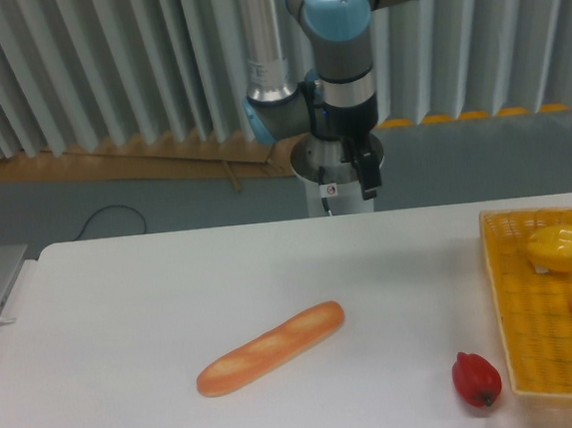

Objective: Place the green pepper on the table
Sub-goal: 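Move the gripper over the yellow basket toward the green pepper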

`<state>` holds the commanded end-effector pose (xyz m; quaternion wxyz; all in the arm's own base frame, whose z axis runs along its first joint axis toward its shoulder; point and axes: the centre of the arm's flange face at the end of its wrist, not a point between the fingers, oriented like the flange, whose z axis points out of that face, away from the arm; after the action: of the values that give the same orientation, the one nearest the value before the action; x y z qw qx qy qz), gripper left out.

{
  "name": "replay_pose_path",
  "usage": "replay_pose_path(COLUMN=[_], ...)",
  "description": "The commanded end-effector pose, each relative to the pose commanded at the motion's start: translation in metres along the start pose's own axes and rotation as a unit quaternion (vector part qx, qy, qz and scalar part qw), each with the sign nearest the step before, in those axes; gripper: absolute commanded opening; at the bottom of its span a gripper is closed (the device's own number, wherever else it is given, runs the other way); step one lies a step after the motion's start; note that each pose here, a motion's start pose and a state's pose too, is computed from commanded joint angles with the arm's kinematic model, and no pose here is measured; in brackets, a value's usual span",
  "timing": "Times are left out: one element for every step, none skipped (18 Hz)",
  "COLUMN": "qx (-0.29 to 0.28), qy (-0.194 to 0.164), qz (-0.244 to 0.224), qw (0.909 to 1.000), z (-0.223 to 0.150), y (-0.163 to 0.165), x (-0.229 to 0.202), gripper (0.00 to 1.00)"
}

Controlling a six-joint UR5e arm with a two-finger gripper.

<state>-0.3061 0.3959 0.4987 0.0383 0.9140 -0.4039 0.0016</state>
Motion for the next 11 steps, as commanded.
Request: replay_pose_path(qx=[0.002,0.004,0.006,0.007,0.008,0.008,0.009,0.008,0.007,0.007,0.007], qy=[0.0,0.0,0.005,0.01,0.011,0.009,0.01,0.008,0.007,0.005,0.001], qz=[-0.001,-0.002,0.003,0.014,0.022,0.026,0.029,0.03,0.027,0.023,0.015], qw=[1.0,1.0,1.0,0.9998,0.9997,0.9996,0.9995,0.9995,0.9996,0.9997,0.9999], z=[0.001,0.003,0.008,0.014,0.021,0.026,0.032,0.036,0.043,0.049,0.049], y=[0.007,0.017,0.027,0.038,0.051,0.065,0.073,0.08,0.086,0.093,0.102], x=[-0.001,-0.003,-0.007,-0.011,-0.017,-0.022,-0.027,-0.032,-0.039,-0.045,-0.047], gripper=[1.0,1.0,1.0,1.0,1.0,1.0,1.0,1.0,1.0,1.0,1.0])
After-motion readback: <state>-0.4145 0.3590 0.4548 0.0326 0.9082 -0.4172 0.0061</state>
